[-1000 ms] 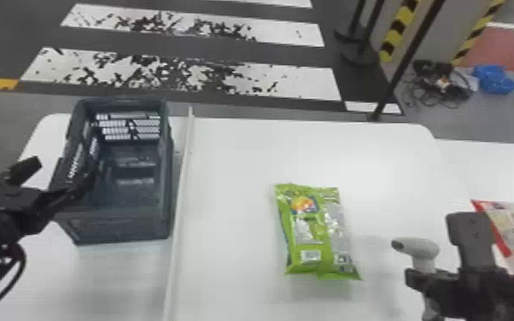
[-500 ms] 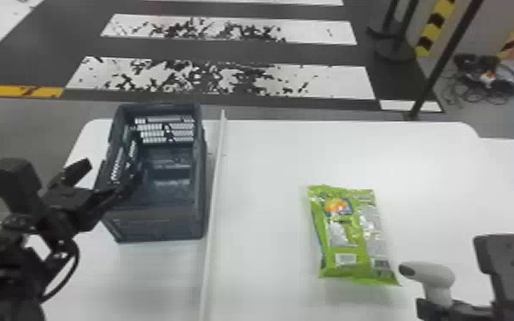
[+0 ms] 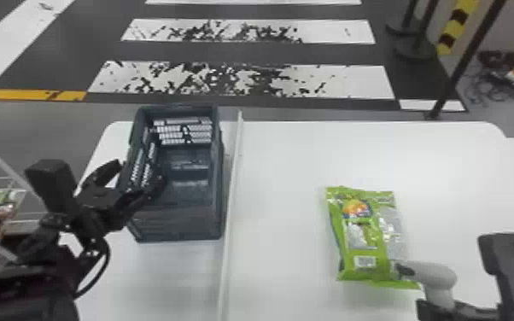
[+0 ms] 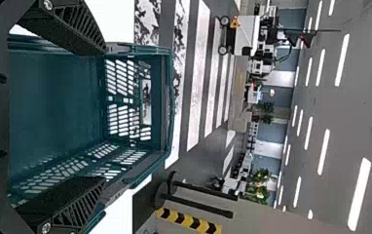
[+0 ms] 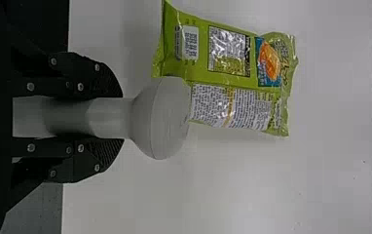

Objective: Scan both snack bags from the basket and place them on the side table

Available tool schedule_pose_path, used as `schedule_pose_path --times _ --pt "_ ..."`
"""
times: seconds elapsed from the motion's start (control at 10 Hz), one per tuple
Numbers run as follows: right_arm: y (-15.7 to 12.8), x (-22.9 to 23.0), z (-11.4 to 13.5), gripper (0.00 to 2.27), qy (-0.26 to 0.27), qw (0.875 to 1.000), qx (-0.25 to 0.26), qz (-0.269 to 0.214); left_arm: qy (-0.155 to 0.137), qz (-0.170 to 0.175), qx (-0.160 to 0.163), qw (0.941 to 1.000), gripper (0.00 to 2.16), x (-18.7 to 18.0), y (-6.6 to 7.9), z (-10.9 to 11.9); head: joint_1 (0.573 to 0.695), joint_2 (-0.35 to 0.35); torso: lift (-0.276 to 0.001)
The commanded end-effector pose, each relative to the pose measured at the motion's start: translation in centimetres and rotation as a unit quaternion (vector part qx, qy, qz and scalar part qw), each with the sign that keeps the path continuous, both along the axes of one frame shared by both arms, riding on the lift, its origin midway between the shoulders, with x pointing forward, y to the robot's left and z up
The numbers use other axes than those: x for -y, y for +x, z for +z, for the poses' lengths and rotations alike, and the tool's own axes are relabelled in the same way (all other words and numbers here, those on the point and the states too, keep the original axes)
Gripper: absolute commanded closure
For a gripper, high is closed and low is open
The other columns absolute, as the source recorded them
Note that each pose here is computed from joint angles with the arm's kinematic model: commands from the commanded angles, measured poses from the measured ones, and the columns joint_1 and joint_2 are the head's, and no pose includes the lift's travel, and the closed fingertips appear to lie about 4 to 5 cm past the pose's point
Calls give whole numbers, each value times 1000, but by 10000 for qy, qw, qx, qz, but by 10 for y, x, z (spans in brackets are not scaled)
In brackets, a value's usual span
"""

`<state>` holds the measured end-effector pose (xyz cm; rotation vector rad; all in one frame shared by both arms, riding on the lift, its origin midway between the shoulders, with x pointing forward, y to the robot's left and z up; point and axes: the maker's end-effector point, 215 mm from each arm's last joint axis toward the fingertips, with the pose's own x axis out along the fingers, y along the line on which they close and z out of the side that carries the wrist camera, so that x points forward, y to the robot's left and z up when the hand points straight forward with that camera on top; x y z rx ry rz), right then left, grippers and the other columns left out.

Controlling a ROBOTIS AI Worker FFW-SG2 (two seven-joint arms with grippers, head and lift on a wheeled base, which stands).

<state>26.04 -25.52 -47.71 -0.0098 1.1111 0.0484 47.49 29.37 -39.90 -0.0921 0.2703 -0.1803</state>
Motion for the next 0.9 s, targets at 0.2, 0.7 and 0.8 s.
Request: schedule_pose_path --times 0.2,0.7,0.8 --pt "7 -4 -15 2246 8 9999 -124 36 3 1 -16 10000 80 0 -1 -2 695 65 -75" --pt "12 -10 -21 2246 27 9998 -137 102 4 9 -30 10000 80 -1 -2 -3 695 72 -75" --pt "13 -10 -20 2246 27 9999 -114 103 4 9 -30 10000 80 -1 -2 -3 695 75 -75"
